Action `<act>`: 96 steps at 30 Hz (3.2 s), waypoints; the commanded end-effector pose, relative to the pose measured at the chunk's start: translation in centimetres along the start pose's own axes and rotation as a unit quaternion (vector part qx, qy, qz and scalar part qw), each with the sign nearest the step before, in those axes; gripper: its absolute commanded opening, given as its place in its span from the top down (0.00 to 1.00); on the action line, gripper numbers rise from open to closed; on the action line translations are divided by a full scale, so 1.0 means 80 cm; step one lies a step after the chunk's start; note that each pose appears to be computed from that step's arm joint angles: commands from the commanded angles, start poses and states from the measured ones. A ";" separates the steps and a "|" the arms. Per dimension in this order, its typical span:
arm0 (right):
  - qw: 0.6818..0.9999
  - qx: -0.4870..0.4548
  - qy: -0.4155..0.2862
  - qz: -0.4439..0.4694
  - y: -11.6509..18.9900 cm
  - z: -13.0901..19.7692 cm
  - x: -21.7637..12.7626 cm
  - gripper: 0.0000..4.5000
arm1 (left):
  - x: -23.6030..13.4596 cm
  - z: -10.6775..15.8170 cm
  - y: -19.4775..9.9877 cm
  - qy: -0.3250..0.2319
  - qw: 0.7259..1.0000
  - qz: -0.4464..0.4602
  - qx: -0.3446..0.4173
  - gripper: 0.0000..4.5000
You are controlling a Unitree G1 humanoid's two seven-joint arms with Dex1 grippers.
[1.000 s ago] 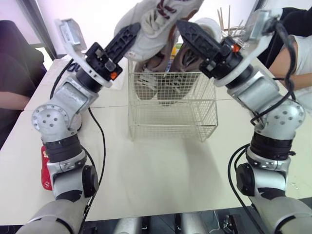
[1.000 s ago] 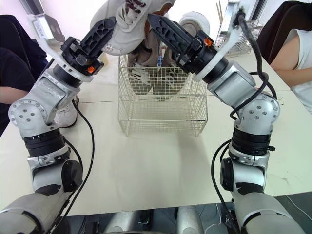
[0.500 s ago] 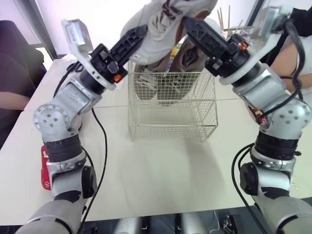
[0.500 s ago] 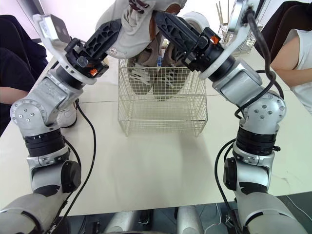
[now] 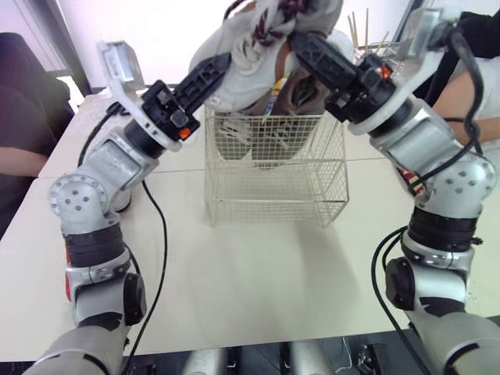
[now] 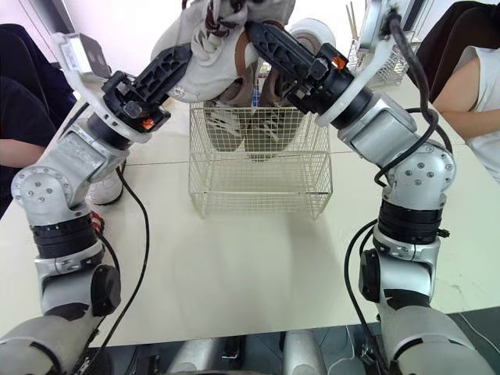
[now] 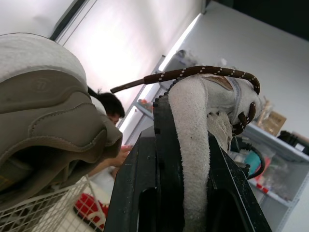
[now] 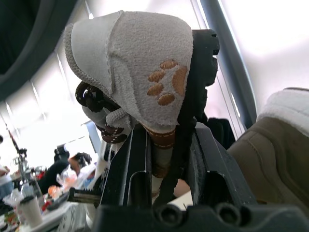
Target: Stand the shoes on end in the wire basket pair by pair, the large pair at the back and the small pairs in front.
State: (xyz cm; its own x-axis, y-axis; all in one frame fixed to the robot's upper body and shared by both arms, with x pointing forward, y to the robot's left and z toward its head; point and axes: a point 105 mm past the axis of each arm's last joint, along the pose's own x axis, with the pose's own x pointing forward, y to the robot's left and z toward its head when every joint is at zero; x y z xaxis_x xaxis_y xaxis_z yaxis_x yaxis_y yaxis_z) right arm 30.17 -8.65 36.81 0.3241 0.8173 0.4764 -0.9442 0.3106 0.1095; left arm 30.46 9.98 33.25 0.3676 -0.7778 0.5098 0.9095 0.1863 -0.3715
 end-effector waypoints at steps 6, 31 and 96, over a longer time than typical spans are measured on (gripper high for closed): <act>0.965 -0.204 0.157 0.055 -0.013 0.053 -0.027 0.89 | -0.043 -0.001 0.007 0.119 0.987 0.038 0.100 0.01; 0.843 -0.313 0.425 0.105 -0.131 -0.013 -0.086 0.89 | -0.072 0.013 0.009 0.119 0.976 0.080 0.167 0.01; 0.893 -0.282 0.232 0.263 0.085 -0.016 -0.019 0.00 | -0.338 0.057 0.261 0.187 0.702 0.663 0.181 0.32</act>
State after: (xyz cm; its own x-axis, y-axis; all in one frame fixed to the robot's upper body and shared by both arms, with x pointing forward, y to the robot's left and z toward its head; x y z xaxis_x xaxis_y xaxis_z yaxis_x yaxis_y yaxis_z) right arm 24.07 -6.85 34.73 -0.0479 0.9926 -0.1113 -0.8636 -0.0971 -0.4947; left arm 40.45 37.14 14.68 0.9188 0.1054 -0.3804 -0.1465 0.9859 -0.0809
